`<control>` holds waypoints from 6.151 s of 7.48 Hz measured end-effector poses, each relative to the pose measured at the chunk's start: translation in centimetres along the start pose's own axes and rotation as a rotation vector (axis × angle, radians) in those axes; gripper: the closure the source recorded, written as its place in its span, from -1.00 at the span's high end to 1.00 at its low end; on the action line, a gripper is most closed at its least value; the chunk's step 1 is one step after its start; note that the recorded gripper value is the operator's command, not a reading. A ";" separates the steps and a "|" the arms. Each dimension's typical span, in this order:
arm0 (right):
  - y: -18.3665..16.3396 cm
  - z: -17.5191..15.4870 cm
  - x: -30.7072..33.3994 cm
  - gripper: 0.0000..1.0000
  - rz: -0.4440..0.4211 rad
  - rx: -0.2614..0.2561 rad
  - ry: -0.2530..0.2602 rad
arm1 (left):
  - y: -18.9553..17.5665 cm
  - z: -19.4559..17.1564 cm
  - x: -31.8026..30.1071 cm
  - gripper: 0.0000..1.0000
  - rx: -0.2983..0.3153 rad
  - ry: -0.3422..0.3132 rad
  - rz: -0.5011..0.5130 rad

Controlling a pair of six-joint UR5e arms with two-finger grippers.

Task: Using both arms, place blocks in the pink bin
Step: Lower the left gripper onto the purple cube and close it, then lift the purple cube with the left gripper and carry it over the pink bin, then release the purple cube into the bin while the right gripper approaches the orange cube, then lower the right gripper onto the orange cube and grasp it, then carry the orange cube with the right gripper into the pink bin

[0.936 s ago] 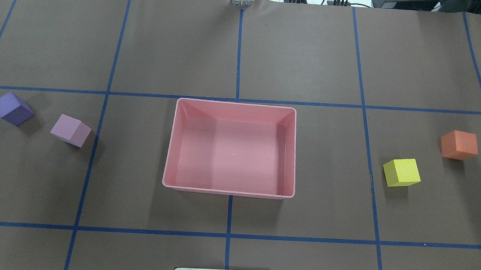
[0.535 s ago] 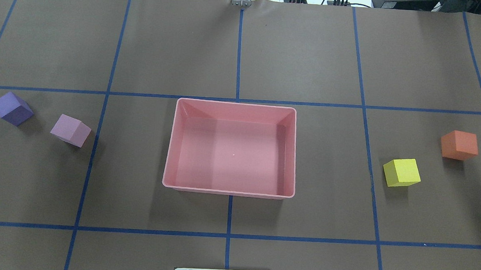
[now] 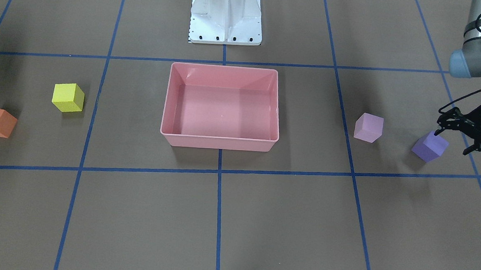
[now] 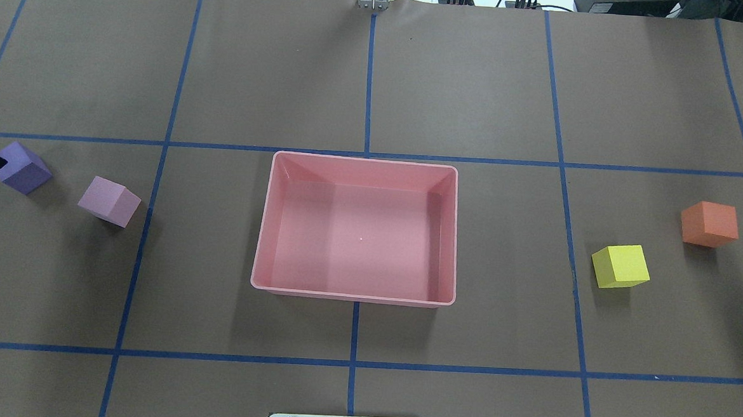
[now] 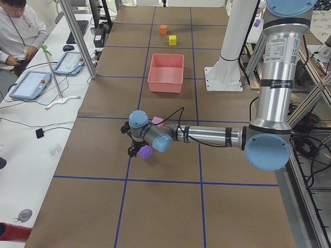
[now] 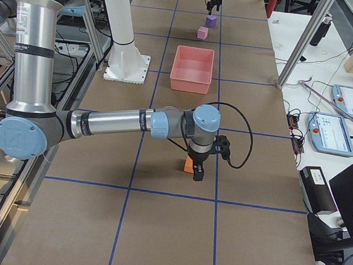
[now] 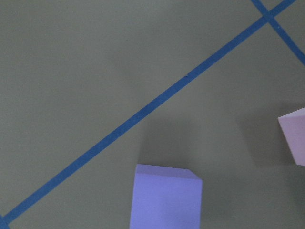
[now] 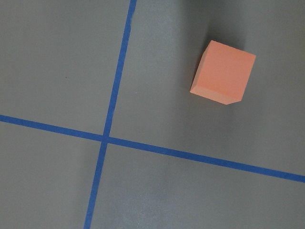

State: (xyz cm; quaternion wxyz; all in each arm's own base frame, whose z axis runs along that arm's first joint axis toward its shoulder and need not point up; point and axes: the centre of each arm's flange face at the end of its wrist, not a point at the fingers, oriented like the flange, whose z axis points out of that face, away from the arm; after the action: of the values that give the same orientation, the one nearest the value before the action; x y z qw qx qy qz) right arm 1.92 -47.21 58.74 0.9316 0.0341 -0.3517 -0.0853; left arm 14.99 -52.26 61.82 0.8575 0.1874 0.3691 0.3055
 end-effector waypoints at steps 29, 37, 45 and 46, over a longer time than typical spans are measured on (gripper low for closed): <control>-3.7 8.8 -11.5 1.00 0.178 0.069 -0.007 | -22.1 -11.3 26.1 1.00 0.050 0.252 -0.356; -1.4 15.7 -10.5 -0.18 0.203 0.111 -0.006 | -7.1 -11.9 4.8 1.00 0.034 0.093 -0.161; -8.5 5.7 -25.6 -1.00 0.301 0.092 -0.134 | -7.0 -11.5 4.7 1.00 0.027 0.095 -0.174; -10.1 4.0 -29.9 -1.00 0.347 0.089 -0.159 | -7.0 -11.4 4.7 1.00 0.026 0.094 -0.176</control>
State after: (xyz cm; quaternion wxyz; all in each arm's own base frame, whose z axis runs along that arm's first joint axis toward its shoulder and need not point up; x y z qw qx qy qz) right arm -24.20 -51.70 41.09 0.8991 0.0070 -0.4283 0.0898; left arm 11.66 -53.28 48.07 0.8603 0.1506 0.4278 0.2326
